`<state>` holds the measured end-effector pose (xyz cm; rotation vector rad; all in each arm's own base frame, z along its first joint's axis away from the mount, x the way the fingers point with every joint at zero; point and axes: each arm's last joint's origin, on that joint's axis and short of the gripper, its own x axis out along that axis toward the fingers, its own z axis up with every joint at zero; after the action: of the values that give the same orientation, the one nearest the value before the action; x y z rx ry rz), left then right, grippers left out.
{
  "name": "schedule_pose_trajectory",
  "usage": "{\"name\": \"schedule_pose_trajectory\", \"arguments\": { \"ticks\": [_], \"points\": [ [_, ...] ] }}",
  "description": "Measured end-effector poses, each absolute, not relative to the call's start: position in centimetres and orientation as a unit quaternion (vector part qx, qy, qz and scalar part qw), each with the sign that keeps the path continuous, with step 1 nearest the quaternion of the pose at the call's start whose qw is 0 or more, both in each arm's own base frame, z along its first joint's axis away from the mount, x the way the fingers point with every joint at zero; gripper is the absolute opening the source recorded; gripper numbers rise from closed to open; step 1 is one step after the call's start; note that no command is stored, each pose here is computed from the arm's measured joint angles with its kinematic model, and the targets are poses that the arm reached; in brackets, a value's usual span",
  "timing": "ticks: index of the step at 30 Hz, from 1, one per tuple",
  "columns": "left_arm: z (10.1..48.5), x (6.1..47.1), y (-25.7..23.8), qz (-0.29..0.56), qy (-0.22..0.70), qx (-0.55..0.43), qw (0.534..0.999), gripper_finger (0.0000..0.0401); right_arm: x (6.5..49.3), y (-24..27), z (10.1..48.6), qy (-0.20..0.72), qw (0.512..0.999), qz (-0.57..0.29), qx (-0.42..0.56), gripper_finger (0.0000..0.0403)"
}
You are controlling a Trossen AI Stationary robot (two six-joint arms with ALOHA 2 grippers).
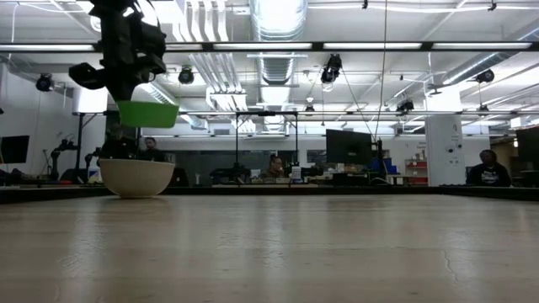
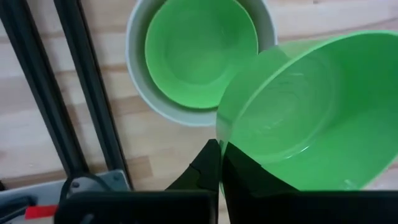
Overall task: Nest bowls inside each other
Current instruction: Stack the top green bowl on the stacked green bowl
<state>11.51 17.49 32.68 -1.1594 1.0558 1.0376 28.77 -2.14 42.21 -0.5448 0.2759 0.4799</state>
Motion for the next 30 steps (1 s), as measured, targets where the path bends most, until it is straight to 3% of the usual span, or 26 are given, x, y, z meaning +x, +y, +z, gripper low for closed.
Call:
{"name": "schedule_pose_trajectory", "arguments": {
  "ticks": [12,23,30],
  "points": [
    [31.8,10.3,18.4,0.471,0.441,-0.506,0.573,0.0010,28.8,-2.1,42.2,0.135,0.926,0.234,-0.266,0.0052],
    [27.4,10.2,18.7,0.484,0.438,-0.533,0.537,0.0010,28.8,-2.2,41.9,0.137,0.924,0.235,-0.269,0.0052],
    [26.9,10.2,19.5,0.526,0.404,-0.516,0.542,0.0005,28.8,-2.2,41.9,0.136,0.922,0.236,-0.274,0.0052]
  ]
}}
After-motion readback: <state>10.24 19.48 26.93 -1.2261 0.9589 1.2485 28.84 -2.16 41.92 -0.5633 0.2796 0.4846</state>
